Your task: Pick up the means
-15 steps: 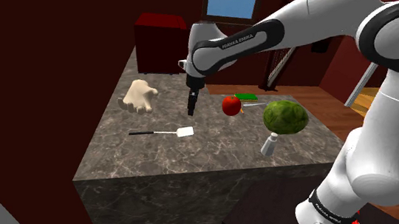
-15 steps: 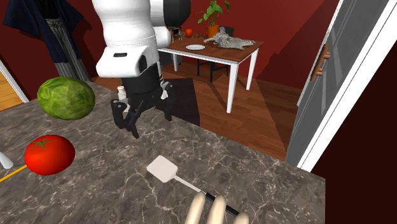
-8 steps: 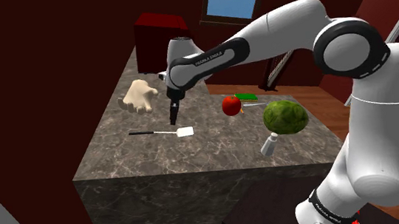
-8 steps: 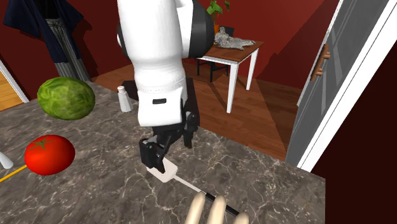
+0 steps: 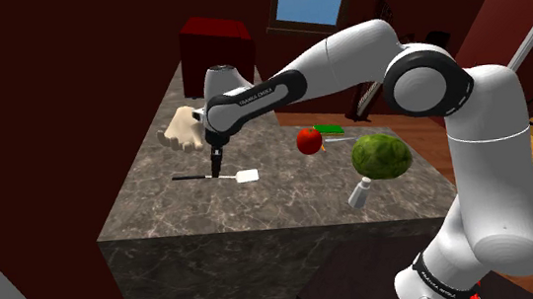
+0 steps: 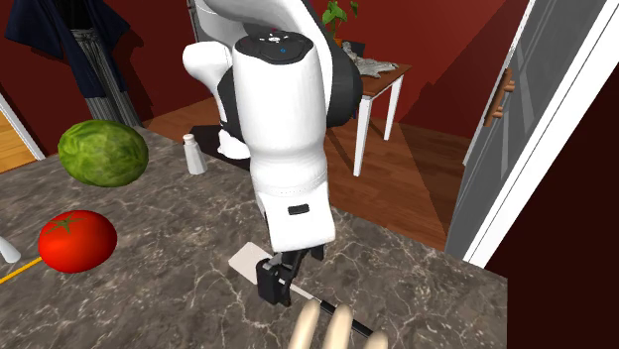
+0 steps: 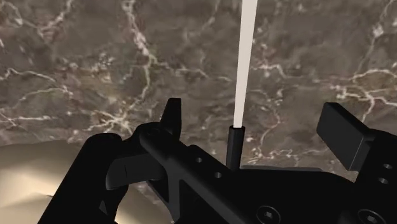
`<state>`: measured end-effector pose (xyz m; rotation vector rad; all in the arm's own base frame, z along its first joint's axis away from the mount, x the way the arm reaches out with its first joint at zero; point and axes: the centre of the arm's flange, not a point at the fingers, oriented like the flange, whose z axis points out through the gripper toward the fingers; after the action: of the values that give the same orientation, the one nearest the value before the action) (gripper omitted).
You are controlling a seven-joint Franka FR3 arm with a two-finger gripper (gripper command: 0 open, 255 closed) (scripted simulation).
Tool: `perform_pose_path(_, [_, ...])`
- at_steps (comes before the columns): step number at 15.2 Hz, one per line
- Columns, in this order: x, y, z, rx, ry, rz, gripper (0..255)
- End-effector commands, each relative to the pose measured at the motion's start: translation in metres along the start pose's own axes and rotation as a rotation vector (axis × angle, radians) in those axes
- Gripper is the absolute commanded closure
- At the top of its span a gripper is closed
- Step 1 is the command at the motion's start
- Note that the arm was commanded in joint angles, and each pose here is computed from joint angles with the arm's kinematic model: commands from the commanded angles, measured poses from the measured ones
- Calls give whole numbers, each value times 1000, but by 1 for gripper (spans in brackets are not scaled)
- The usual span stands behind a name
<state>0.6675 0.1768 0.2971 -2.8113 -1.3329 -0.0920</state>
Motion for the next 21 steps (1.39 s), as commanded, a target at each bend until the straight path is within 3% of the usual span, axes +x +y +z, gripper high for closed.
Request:
perform_pose_path(1, [0,0,11,0,1,-1,0])
perform_pose_path(6, [-1,0,30,0,1,-1,0])
perform_pose_path(7, [-2,0,28,0,1,-1,255])
perform_pose_path(16, [-1,0,30,0,1,-1,255])
perform_pose_path(21, [0,0,3,0,1,-1,255])
